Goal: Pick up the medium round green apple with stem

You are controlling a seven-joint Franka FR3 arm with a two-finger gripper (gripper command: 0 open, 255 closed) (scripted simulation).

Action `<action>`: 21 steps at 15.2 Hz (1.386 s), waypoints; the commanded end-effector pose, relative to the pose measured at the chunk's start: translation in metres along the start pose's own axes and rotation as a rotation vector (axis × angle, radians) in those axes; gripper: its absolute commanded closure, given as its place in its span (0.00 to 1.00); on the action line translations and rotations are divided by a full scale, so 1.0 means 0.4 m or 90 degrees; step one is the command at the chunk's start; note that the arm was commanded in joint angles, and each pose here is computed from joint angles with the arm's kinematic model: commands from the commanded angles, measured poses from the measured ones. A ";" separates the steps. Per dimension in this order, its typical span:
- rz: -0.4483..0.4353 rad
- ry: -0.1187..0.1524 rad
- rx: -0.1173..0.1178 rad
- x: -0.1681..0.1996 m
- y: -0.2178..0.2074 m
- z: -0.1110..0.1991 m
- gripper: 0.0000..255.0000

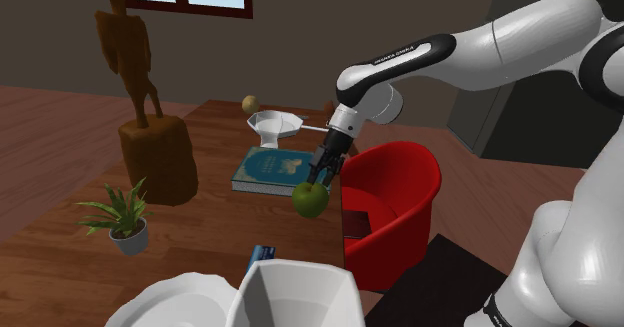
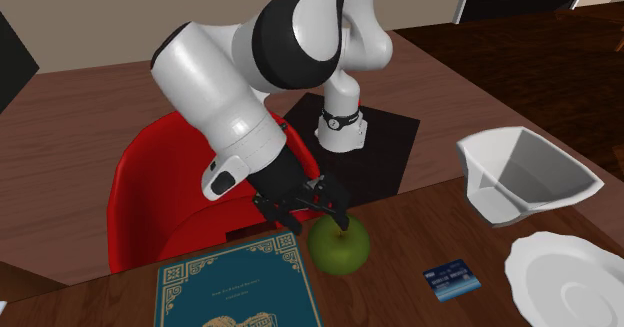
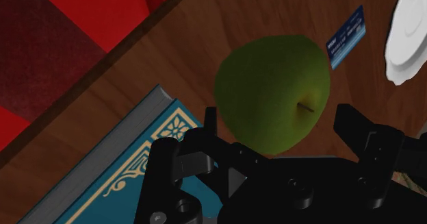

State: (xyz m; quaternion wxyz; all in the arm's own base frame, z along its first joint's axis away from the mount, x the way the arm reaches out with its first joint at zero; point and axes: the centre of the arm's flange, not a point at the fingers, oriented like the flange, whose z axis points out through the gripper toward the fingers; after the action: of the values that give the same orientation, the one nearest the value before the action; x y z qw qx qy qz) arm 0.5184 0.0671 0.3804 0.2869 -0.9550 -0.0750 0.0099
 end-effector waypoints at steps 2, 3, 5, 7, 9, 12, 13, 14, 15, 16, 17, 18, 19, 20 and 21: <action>0.000 0.000 0.000 0.000 0.002 0.003 1.00; 0.000 0.000 0.000 0.000 0.002 0.002 1.00; 0.000 0.000 0.000 0.000 0.002 0.003 1.00; 0.000 0.000 0.000 0.000 0.002 0.003 1.00; 0.000 0.000 0.000 0.000 0.003 0.003 1.00; 0.000 0.000 0.000 0.000 -0.013 -0.020 1.00; 0.000 0.000 0.000 0.001 -0.020 -0.031 1.00; 0.000 0.000 0.000 0.001 -0.028 -0.042 1.00; 0.000 0.000 0.000 0.001 -0.035 -0.053 1.00; 0.000 0.000 0.000 0.002 -0.042 -0.064 1.00; 0.000 0.000 0.000 0.002 -0.049 -0.075 1.00; 0.000 0.000 0.000 0.002 -0.057 -0.086 1.00; 0.000 0.000 0.000 0.003 -0.064 -0.097 1.00; 0.000 0.000 0.000 0.003 -0.071 -0.108 1.00; 0.000 0.000 0.000 0.003 -0.078 -0.119 1.00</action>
State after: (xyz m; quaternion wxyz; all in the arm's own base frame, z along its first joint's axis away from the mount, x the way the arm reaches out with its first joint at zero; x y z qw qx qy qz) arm 0.5178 0.0666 0.4321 0.2870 -0.9549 -0.0751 0.0094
